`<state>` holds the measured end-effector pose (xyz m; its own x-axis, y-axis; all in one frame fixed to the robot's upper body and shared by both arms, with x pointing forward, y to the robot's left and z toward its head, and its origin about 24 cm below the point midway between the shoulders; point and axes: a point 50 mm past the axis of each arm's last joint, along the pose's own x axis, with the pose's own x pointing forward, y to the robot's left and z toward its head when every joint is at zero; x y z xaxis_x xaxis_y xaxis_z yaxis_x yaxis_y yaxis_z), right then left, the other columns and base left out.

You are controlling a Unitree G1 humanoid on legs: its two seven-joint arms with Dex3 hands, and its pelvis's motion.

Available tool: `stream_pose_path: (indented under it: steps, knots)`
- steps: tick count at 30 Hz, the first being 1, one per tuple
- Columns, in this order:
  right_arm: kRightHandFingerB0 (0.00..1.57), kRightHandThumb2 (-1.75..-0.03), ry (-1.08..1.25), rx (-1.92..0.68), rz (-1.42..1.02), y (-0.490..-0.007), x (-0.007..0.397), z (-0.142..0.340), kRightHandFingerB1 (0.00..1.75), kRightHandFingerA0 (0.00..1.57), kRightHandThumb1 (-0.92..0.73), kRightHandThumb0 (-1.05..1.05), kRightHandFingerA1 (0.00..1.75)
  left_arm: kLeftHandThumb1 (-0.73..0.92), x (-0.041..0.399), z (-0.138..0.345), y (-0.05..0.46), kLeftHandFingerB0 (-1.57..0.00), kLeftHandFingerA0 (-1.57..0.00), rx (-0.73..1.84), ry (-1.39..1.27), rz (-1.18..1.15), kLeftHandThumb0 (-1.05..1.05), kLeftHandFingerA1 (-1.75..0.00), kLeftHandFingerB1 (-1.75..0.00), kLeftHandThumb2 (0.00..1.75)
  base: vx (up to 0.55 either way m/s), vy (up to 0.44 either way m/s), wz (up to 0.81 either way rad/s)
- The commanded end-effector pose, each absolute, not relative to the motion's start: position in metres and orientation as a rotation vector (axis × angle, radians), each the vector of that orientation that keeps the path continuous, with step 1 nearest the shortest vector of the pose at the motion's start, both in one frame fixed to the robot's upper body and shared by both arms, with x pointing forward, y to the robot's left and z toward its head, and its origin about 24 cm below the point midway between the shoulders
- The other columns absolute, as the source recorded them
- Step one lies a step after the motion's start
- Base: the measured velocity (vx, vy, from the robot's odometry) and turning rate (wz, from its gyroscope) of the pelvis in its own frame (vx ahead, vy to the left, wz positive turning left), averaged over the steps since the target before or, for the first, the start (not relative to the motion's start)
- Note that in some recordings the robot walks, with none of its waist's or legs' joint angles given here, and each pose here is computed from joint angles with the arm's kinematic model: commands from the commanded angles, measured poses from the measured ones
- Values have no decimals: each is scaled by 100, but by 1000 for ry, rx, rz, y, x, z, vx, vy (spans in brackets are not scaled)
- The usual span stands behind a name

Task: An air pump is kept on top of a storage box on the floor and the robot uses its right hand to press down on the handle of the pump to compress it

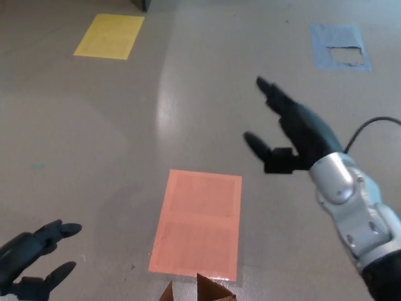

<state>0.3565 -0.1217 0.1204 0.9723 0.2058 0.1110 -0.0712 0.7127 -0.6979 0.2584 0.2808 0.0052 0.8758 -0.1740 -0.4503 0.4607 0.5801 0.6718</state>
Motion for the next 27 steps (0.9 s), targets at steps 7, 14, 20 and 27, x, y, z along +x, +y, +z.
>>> stream_pose_path:
  steps: [7, 14, 20, 27]
  knots:
    - [4, -102, -315, -476, -234, -248, 274, 107, 31, 1, -69, -66, 33, 75, 246, -4, 312, -2, -6, 873, 469, -273, -71, -42, -36, 105, 0, 0, 0]
    - [1, -113, 172, -563, -304, -280, 281, 7, 47, 2, -73, -25, 48, 73, 237, -8, 315, -1, -8, 874, 486, -274, -68, -44, -37, 104, 0, 0, 0]
    - [2, -97, 553, -657, -217, -293, 261, -46, 28, 2, -69, -62, 32, 73, 242, -3, 319, -2, -11, 865, 475, -247, -70, -45, -38, 103, 0, 0, 0]
    - [3, -103, 729, -540, -200, -300, 243, -66, 18, 3, -78, -72, 22, 59, 241, -3, 331, 0, 0, 818, 480, -186, -34, -47, -47, 112, 0, 0, 0]
